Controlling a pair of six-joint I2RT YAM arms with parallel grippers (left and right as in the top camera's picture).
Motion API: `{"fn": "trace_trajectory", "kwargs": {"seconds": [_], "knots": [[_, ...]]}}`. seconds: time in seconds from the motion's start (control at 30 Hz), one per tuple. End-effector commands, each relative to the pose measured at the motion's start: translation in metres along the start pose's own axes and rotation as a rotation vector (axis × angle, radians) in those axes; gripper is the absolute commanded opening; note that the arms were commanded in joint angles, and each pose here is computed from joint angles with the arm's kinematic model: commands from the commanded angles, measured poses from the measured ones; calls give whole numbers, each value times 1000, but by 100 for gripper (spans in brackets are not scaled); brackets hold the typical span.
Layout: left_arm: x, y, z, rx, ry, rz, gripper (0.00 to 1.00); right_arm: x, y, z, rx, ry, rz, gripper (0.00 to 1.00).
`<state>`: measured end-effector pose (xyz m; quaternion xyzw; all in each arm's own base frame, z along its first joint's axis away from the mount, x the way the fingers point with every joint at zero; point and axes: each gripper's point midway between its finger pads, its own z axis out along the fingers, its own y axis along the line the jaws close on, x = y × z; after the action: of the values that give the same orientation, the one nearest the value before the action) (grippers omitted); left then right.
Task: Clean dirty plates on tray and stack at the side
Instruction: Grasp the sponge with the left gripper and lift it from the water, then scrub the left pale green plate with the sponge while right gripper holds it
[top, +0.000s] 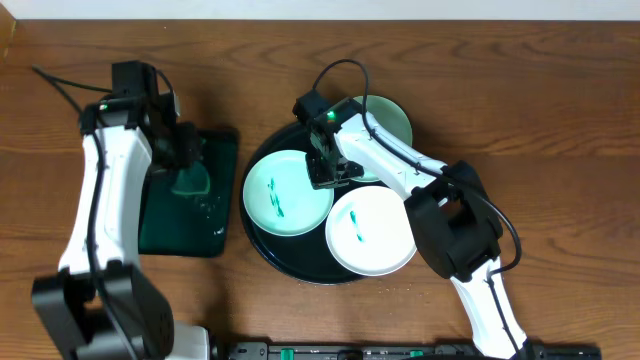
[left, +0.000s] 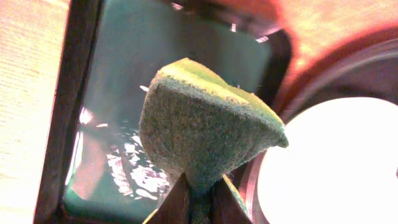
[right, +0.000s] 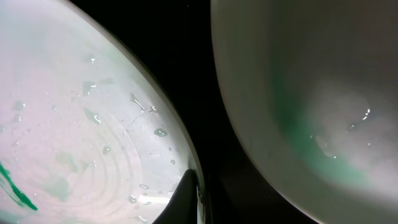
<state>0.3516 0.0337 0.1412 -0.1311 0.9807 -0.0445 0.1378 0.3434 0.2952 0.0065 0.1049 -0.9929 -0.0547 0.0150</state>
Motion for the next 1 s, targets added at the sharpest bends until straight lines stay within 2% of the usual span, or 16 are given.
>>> {"fn": "trace_trajectory", "kwargs": {"seconds": [0.0, 0.1, 0.4, 0.5, 0.63, 0.83, 0.9, 0.97], "knots": [[7, -48, -10, 128, 7, -16, 7, 3, -1, 15, -13, 29, -21, 1], [25, -79, 5, 132, 67, -24, 7, 2, -3, 14, -35, 40, -7, 1], [74, -113, 73, -37, 241, -128, 7, 4, -5, 16, -37, 47, -3, 1], [87, -111, 98, -135, 277, -182, 7, 5, -5, 17, -45, 52, -12, 1], [103, -110, 120, -194, 332, -218, 7, 6, -6, 19, -67, 64, -10, 1], [104, -88, 148, -322, 317, -193, 7, 6, -5, 21, -97, 70, -12, 1], [101, -91, 153, -303, 309, -157, 7, 6, -5, 21, -97, 69, -17, 1], [97, -108, 153, -193, 328, -28, 7, 6, -5, 21, -96, 71, -18, 1]]}}
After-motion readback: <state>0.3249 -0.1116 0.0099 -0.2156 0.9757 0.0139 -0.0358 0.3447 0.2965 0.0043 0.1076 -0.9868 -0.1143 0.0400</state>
